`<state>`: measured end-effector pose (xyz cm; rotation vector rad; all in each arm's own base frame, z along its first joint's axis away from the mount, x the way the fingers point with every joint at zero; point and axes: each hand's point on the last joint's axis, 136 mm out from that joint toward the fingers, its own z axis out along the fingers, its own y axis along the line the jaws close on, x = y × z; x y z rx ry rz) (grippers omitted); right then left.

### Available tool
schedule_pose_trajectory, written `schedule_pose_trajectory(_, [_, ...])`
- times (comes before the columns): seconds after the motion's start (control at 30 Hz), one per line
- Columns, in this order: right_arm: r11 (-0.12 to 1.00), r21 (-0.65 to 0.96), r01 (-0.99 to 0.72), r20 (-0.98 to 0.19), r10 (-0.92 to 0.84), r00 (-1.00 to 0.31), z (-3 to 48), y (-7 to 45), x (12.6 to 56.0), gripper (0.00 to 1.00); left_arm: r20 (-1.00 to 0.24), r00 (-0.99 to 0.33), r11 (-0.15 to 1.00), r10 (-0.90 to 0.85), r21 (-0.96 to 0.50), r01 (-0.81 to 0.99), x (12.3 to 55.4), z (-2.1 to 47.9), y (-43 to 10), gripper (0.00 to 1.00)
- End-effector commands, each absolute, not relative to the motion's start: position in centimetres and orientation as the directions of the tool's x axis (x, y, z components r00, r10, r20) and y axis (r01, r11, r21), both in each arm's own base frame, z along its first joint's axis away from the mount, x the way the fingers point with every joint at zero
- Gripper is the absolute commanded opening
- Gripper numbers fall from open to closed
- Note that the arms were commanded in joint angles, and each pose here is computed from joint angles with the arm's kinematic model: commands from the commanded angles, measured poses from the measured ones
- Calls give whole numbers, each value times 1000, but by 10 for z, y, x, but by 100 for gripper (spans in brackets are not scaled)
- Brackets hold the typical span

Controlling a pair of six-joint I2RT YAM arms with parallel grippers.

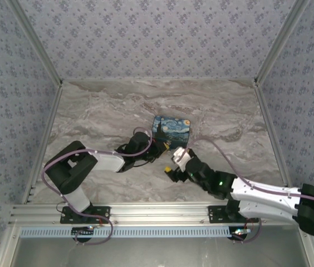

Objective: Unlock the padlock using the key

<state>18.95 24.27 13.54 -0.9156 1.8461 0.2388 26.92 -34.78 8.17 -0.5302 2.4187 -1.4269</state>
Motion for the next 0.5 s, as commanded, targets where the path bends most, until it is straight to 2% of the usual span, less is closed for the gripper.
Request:
schedule_pose_trajectory(0.0, [620,-554,-555,-731,-682,-33,148,227,201,89,-74,-891,426,-448,-894,-141,273,106,-349,5])
schedule_pose_trajectory(0.13, [461,-720,-518,-578,-812,81,137,233,200,88,-70,-892,439,-446,-886,-150,271,110,-345,5])
schedule_pose_trajectory(0.23, [375,-788,-488,-500,-852,153,129,236,201,88,-73,-891,442,-447,-885,-149,271,114,-342,5])
schedule_pose_trajectory(0.37, [375,-784,-494,-509,-844,167,128,239,204,87,-68,-891,436,-450,-887,-153,271,117,-341,5])
schedule_pose_trajectory(0.47, [419,-752,-509,-565,-807,170,129,242,206,85,-56,-892,425,-449,-891,-158,271,120,-344,5])
